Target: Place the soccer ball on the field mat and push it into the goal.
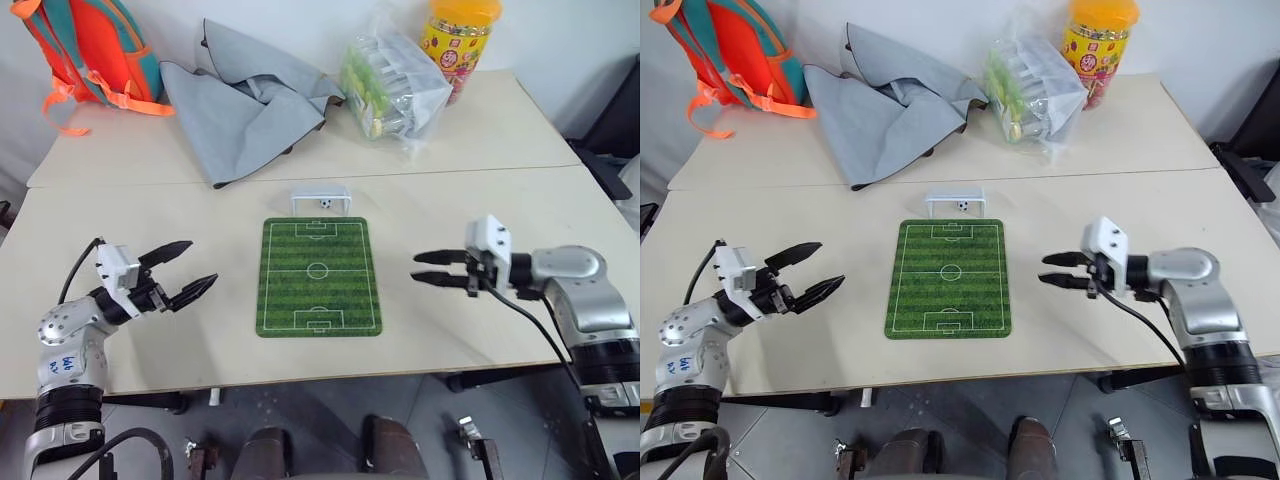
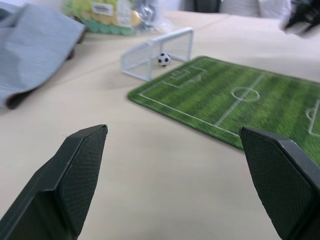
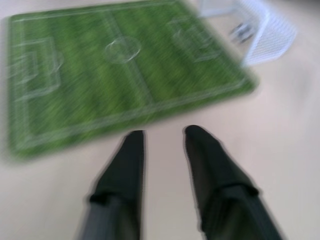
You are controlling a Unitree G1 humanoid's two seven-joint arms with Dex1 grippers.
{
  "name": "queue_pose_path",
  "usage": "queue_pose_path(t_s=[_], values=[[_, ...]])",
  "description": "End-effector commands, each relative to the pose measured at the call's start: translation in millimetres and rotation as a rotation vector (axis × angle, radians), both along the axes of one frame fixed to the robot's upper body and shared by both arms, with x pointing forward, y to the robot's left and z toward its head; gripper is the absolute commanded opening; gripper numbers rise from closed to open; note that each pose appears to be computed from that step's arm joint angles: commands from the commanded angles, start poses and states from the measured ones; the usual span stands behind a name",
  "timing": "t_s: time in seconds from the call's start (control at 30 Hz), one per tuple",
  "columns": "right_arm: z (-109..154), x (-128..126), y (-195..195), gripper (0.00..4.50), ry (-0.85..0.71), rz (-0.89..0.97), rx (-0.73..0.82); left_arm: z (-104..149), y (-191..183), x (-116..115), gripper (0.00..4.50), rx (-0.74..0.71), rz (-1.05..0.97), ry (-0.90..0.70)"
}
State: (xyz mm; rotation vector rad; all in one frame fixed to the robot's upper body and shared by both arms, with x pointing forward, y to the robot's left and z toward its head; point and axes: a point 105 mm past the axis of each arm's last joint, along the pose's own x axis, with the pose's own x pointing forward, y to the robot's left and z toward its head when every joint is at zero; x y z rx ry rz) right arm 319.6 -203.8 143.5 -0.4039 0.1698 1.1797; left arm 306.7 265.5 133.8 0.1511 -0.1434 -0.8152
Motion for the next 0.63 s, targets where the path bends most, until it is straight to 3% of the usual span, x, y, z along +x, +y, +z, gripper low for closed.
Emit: queue_pose_path(t_s=[0.03,0.17,0.2,0.47,0.63], values=[[13,-1,-20,2.96,-0.039,-0.012,0.056,7,17,-8,4.50,0.008,0.040,-0.015],[15,3,-43,4.31,-0.047,-0.065,0.040,5,36,-18,4.50,0.005,0.083,0.009],[16,4,-45,4.46,-0.048,-0.068,0.036,5,37,-19,4.50,0.003,0.086,0.011],[19,5,-51,4.46,-0.073,-0.077,0.039,9,50,-22,4.50,0.016,0.105,0.020],[20,4,-45,4.46,-0.145,-0.184,0.109,14,45,-31,4.50,0.022,0.090,-0.038]])
